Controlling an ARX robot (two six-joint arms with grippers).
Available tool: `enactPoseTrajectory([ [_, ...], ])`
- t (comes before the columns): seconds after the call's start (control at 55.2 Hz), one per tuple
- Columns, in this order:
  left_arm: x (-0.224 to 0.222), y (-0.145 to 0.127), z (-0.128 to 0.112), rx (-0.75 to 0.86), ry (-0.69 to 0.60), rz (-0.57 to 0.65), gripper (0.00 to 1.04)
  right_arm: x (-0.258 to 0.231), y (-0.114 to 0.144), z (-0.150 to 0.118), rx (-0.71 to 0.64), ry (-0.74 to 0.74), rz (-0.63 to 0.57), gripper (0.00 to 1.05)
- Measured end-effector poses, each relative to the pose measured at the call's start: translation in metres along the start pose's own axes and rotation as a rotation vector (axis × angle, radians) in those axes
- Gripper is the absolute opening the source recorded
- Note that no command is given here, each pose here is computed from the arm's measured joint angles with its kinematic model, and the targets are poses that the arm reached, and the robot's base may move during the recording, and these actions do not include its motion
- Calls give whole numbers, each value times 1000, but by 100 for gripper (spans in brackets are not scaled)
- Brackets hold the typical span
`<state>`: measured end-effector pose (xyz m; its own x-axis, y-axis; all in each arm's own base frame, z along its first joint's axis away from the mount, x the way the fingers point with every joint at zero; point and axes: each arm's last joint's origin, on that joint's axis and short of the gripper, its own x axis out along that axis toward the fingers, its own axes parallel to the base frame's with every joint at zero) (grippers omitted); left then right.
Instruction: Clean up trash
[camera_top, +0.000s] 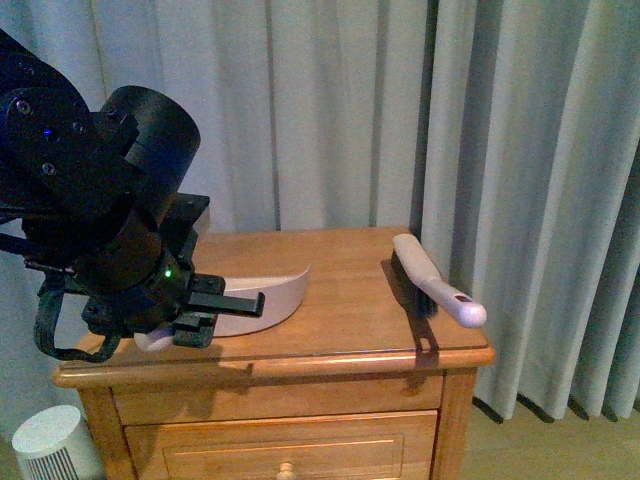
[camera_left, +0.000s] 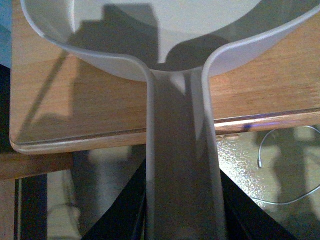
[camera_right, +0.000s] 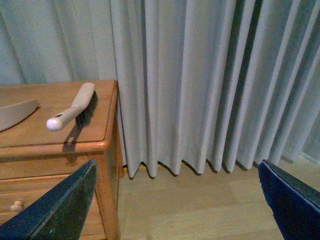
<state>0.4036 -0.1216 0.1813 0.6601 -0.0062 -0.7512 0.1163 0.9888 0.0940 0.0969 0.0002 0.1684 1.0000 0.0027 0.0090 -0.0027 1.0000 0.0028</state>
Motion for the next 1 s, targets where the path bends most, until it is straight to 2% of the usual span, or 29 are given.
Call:
enactPoseTrajectory([
  [0.308,-13,6,9,-31,-53,2,27,0,0,0,0,0,0,97],
  [0.543,-65,19,33,-89,-275,-53,27,0,0,0,0,0,0,97],
  [0.688,-109,33,37,-114,-437,-71,27,0,0,0,0,0,0,97],
  [0.796,-142,46,31,-123,-560,-69,27,0,0,0,0,0,0,97],
  [0.905,-175,59,14,-109,-692,-59,27,0,0,0,0,0,0,97],
  [0.995,-211,70,-20,-76,-810,-84,27,0,0,0,0,0,0,97],
])
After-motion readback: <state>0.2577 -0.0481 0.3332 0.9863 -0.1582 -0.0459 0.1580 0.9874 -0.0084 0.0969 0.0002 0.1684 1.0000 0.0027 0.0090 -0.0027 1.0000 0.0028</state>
